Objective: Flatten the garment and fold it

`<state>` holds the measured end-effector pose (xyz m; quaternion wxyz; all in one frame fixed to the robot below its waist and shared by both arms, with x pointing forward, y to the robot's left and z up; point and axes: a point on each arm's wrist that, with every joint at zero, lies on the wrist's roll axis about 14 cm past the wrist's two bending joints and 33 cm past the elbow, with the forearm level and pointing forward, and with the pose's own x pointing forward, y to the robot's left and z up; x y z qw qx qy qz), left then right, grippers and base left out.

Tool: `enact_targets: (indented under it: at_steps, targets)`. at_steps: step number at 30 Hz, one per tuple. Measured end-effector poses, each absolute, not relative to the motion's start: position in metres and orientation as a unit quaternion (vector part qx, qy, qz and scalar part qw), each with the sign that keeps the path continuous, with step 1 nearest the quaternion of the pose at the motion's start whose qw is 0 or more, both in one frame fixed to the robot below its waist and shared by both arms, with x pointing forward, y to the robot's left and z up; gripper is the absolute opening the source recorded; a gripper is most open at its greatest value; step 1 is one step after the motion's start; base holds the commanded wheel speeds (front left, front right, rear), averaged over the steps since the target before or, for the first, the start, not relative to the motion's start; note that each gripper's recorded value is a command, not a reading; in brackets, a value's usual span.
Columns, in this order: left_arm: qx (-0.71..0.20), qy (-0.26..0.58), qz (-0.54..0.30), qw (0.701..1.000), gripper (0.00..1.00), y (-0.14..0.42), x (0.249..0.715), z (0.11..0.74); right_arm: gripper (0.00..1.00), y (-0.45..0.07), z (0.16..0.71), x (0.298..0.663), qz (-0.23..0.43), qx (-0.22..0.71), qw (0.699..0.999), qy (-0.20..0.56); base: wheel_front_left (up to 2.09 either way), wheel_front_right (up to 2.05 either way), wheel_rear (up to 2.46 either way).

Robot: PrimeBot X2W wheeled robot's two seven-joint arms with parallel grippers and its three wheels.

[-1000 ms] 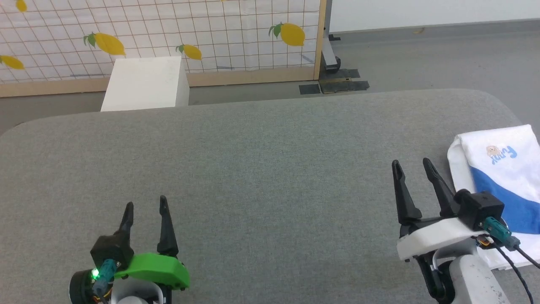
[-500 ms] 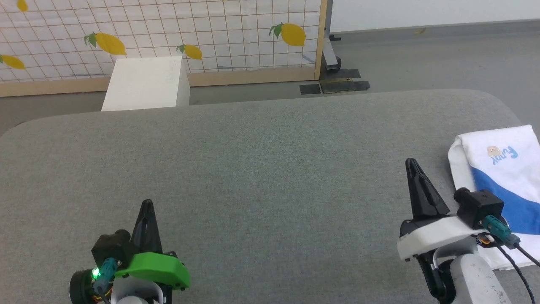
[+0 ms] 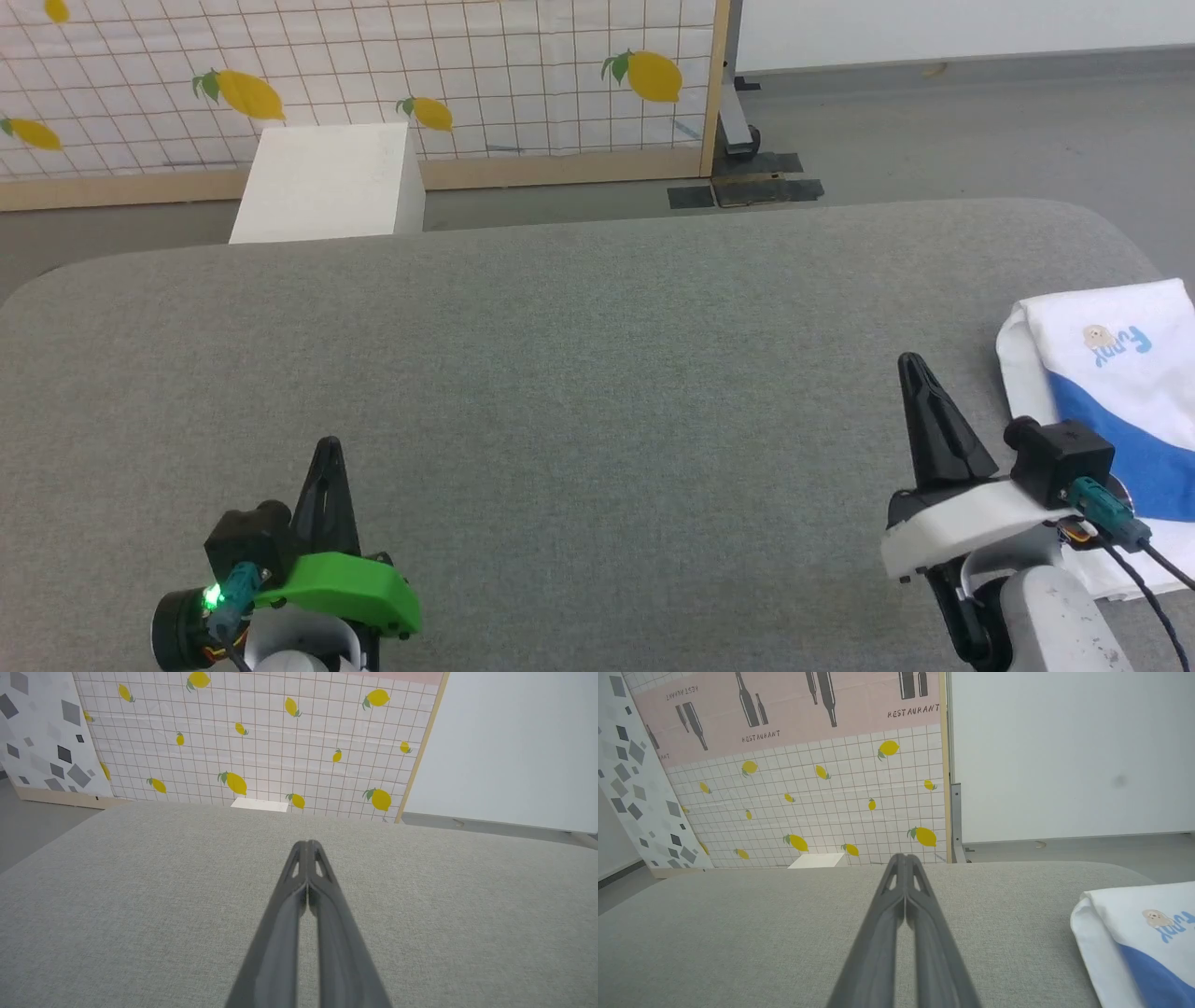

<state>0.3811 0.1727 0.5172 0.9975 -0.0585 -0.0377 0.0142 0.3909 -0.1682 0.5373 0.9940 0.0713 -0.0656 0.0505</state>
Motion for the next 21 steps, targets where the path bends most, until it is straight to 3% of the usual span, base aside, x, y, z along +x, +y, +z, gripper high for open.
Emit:
enact_targets:
  at_steps: [21]
  targets:
    - [-0.04, -0.034, 0.007, 0.999, 0.0, 0.1728, 0.3808, 0.5216, 0.0, -0.1651, 0.5341, 0.3869, 0.056, 0.053, 0.996, -0.051, 0.0, 0.0, 0.0]
